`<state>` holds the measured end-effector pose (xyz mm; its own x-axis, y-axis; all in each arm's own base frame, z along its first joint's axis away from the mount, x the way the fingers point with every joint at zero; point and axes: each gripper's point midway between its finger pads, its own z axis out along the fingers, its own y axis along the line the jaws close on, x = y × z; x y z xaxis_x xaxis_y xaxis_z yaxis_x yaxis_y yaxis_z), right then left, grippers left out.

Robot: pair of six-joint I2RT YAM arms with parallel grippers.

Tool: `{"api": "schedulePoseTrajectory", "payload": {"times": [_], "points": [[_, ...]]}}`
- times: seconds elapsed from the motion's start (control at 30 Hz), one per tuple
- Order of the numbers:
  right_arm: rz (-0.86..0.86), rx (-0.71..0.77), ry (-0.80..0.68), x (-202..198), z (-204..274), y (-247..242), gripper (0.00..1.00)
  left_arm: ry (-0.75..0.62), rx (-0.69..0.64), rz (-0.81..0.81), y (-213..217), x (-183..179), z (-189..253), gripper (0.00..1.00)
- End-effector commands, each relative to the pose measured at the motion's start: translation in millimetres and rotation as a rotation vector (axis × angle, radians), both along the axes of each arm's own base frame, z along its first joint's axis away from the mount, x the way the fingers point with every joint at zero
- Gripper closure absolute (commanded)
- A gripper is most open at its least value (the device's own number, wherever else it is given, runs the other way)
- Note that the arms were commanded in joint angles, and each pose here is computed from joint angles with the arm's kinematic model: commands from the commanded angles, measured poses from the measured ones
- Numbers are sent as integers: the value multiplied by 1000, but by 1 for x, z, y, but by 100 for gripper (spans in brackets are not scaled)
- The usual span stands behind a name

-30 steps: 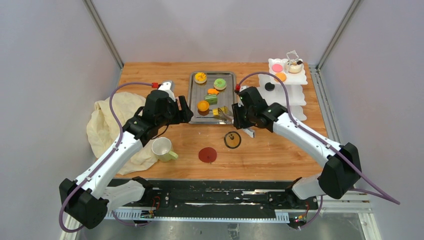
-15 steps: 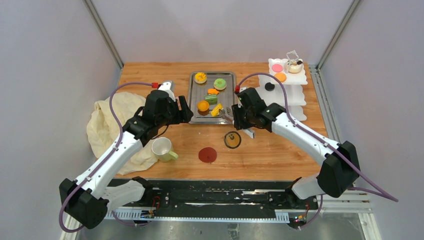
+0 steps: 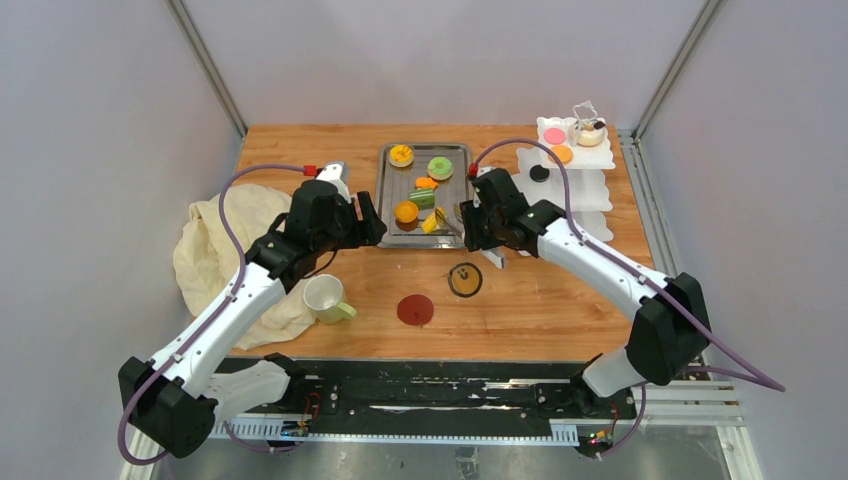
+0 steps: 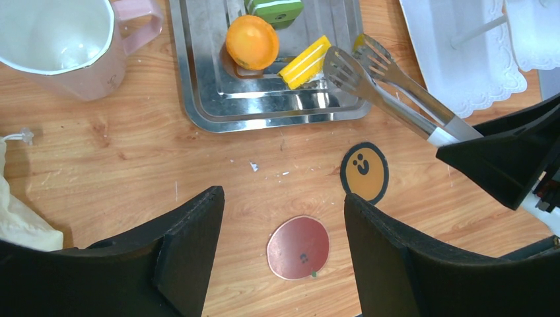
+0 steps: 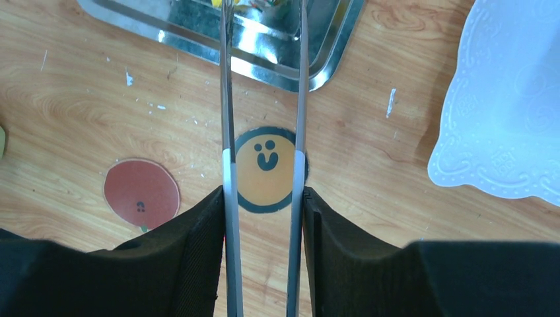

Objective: Serve the afternoon tea

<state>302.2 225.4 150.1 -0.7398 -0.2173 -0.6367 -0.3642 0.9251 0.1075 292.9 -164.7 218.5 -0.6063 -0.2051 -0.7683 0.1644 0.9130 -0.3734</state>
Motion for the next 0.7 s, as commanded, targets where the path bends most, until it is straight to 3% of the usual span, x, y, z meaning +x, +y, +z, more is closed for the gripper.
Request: {"api": "schedulePoseTrajectory", "payload": {"times": [0.0, 0.23, 0.5, 0.67], "points": [[-37, 44, -52, 25, 12, 5, 56, -20, -6, 10, 2, 4, 2, 29], [14, 95, -12, 28, -5, 20, 59, -19, -6, 7, 1, 5, 1, 29], [8, 90, -13, 22, -1, 14, 97, -14, -2, 6, 1, 5, -2, 29], [-5, 83, -58, 16, 22, 2, 99, -15, -3, 6, 1, 6, -2, 29]]}}
